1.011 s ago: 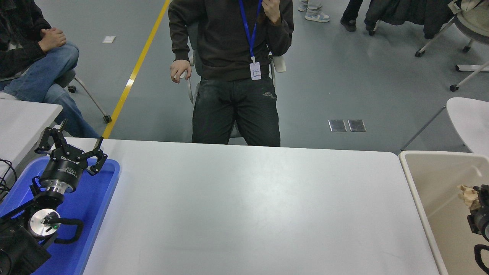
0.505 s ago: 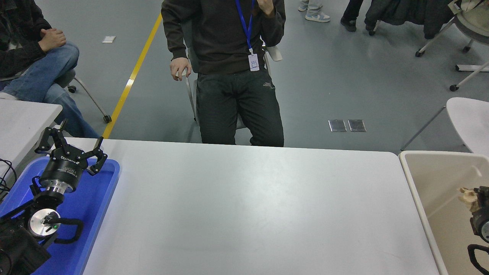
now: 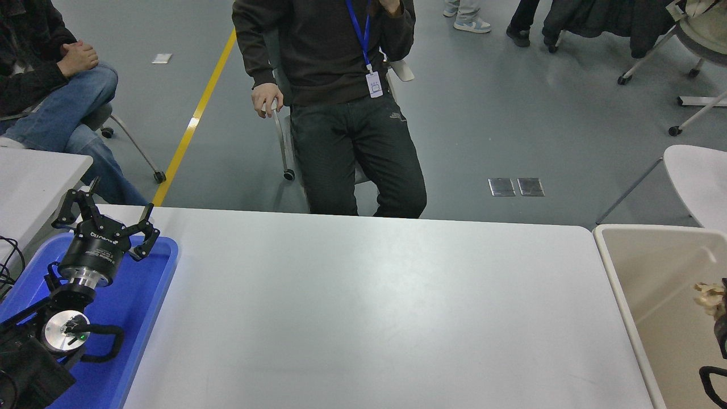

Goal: Clean the table surface

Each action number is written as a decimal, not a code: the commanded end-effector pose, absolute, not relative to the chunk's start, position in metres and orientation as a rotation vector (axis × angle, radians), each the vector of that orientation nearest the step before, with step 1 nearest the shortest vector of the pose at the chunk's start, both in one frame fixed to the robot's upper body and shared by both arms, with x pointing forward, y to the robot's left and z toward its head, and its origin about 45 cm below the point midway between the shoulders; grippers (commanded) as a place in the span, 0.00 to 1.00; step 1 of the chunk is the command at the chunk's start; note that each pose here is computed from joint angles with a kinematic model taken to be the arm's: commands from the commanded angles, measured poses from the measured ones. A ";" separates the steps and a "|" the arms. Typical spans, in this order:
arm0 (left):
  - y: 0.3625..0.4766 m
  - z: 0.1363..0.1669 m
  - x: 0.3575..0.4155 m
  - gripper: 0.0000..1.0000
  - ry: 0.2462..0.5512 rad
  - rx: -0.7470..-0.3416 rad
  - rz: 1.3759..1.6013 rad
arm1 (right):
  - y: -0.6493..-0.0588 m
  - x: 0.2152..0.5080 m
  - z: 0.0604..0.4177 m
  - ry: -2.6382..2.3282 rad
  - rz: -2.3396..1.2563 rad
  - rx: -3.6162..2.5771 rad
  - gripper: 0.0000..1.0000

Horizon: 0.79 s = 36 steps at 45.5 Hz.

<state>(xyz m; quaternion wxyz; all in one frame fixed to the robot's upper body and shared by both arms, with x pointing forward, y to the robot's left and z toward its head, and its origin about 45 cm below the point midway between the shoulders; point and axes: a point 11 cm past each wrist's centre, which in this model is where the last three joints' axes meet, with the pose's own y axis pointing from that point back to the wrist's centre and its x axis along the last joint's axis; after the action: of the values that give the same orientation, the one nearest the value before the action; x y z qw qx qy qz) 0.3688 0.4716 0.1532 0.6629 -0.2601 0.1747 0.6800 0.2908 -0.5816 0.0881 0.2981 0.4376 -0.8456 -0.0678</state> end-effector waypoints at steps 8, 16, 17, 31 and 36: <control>0.472 0.1534 0.3689 1.00 0.395 -0.588 1.537 | -0.582 0.289 0.088 -2.245 -0.180 1.159 0.97; 0.472 0.1534 0.3689 1.00 0.395 -0.588 1.537 | -0.582 0.290 0.088 -2.255 -0.184 1.159 0.97; 0.472 0.1534 0.3689 1.00 0.395 -0.588 1.537 | -0.583 0.290 0.088 -2.261 -0.187 1.157 0.97; 0.472 0.1534 0.3689 1.00 0.395 -0.588 1.537 | -0.582 0.301 0.098 -2.491 -0.295 1.157 0.97; 0.472 0.1533 0.3689 1.00 0.394 -0.587 1.538 | -0.583 0.307 0.106 -2.663 -0.390 1.167 0.98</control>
<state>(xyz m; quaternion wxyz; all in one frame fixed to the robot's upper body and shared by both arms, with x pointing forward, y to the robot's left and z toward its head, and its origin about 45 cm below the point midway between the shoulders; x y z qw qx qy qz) 0.3689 0.4716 0.1534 0.6629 -0.2602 0.1745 0.6800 0.2972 -0.5818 0.0944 0.2274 0.4219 -0.8727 -0.0932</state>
